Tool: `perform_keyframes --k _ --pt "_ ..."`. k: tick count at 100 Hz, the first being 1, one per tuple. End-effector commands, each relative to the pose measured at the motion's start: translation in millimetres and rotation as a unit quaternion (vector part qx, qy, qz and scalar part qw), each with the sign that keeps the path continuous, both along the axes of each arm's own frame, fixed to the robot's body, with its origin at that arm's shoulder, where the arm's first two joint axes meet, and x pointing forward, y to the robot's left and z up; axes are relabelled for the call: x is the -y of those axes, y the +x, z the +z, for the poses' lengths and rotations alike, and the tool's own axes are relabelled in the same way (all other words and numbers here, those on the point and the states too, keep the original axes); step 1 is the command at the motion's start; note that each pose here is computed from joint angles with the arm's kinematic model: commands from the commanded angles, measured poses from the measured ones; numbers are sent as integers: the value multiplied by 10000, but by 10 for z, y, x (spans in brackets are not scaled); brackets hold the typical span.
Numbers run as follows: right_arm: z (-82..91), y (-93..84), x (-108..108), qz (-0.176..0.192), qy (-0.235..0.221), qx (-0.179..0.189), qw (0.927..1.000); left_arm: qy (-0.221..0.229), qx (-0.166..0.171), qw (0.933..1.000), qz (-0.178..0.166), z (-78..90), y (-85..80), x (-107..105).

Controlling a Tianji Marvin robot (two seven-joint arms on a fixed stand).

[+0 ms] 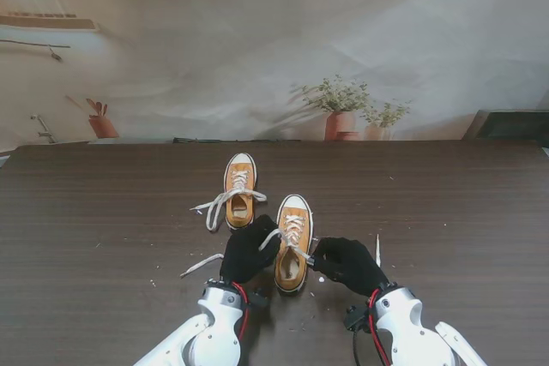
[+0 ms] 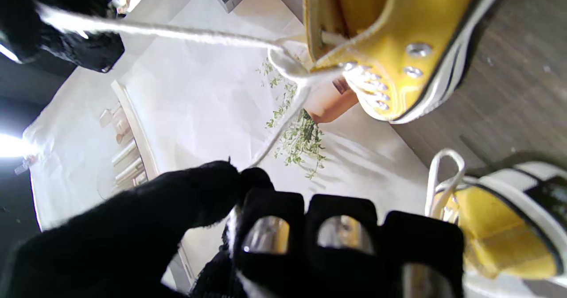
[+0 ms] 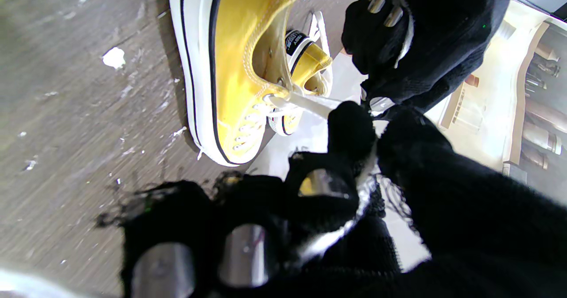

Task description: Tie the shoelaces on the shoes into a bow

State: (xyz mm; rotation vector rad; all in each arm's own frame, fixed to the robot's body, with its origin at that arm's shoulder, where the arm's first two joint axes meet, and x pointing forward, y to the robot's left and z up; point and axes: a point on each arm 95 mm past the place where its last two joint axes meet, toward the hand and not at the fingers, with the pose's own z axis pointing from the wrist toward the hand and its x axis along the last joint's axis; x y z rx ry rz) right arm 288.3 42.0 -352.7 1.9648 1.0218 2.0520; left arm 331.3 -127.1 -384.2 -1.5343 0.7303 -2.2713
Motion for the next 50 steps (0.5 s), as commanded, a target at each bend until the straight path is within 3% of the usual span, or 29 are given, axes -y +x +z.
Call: perform_keyframes --k 1,23,50 --pt "0 -19 -9 64 -8 -31 10000 191 26 9998 -1 19 5 -96" --pt "-3 24 16 -18 -172 126 9998 605 164 9979 170 83 88 -327" --pt "59 204 191 -612 -478 451 9960 1060 46 9943 96 70 199 -433"
